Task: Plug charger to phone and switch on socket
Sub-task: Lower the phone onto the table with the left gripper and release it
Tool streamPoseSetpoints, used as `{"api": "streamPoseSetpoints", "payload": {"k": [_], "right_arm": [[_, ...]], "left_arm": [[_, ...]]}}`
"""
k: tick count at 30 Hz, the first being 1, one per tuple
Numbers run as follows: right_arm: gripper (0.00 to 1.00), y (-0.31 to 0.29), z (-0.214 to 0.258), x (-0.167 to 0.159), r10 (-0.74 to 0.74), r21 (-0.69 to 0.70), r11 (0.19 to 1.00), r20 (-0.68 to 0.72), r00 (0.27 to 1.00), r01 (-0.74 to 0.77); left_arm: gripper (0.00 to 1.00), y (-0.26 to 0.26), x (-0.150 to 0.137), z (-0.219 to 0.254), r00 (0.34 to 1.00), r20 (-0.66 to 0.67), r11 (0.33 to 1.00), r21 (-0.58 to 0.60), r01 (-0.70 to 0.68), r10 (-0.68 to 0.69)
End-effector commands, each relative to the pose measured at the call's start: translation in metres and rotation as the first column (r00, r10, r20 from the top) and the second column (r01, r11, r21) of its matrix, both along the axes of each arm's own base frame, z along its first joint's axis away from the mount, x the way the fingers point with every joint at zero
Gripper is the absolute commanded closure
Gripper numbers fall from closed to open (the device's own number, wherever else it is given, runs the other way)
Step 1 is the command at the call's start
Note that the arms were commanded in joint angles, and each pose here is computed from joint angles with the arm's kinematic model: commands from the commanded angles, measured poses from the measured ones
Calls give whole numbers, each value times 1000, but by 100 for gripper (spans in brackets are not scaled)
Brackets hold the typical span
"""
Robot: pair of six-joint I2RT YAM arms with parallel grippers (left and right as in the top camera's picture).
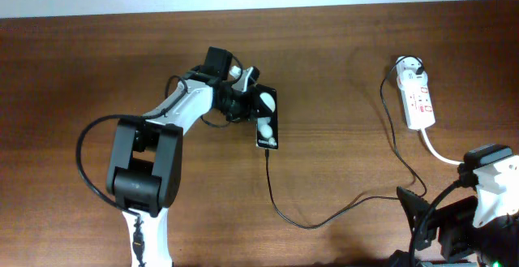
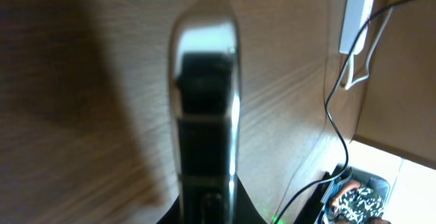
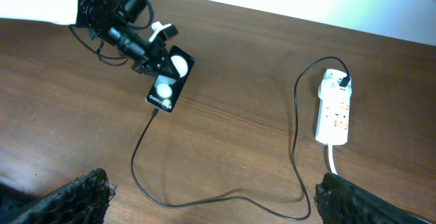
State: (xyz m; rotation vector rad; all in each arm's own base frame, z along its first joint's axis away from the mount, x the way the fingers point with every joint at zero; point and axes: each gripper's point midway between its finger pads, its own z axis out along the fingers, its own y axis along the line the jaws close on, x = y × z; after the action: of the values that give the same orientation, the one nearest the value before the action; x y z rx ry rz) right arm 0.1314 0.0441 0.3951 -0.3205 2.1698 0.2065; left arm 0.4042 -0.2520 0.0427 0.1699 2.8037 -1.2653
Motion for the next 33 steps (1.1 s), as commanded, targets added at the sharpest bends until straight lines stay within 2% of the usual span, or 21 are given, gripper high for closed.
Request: {"api": "streamPoseSetpoints", "payload": {"k": [1, 3, 5, 8, 15, 16, 17, 20, 23, 26, 28, 30, 33], "right_arm": [[1, -2, 0, 2, -14, -11, 1000, 4, 1000, 14], [1, -2, 0, 2, -14, -11, 1000, 4, 1000, 14], [1, -2, 0, 2, -14, -11, 1000, 4, 1000, 14], [1, -2, 0, 2, -14, -11, 1000, 4, 1000, 14], [1, -2, 0, 2, -14, -11, 1000, 4, 1000, 14], [1, -2, 0, 2, -14, -11, 1000, 4, 1000, 14], [1, -2, 0, 2, -14, -11, 1000, 4, 1000, 14], [1, -2, 0, 2, -14, -11, 1000, 4, 1000, 14], [1, -2, 0, 2, -14, -11, 1000, 4, 1000, 14], [1, -2, 0, 2, -14, -11, 1000, 4, 1000, 14], [1, -2, 0, 2, -14, -11, 1000, 4, 1000, 14], [1, -2, 0, 2, -14, -11, 1000, 4, 1000, 14], [1, -2, 0, 2, -14, -11, 1000, 4, 1000, 14]], "left_arm": [[100, 0, 3, -18, 1000, -20, 1000, -5, 11, -11], [100, 4, 4, -25, 1000, -15, 1000, 31, 2, -2], [97, 14, 8, -37, 1000, -1, 992, 121, -23, 24], [88, 19, 10, -40, 999, 9, 987, 154, -34, 33], [57, 30, 4, -49, 999, -16, 972, 229, -46, 51], [50, 33, 4, -52, 998, -16, 967, 250, -50, 56], [31, 36, 3, -54, 998, -19, 962, 267, -52, 59], [1, 39, 1, -56, 998, -28, 956, 287, -53, 64], [1, 40, 0, -56, 997, -31, 955, 291, -52, 64], [1, 59, 1, -66, 996, -14, 911, 405, -76, 89], [1, 70, 5, -59, 993, -13, 908, 408, -99, 114], [1, 83, 20, -24, 987, 55, 910, 383, -159, 150], [1, 105, 38, 66, 949, 237, 912, 303, -277, 210]]}}
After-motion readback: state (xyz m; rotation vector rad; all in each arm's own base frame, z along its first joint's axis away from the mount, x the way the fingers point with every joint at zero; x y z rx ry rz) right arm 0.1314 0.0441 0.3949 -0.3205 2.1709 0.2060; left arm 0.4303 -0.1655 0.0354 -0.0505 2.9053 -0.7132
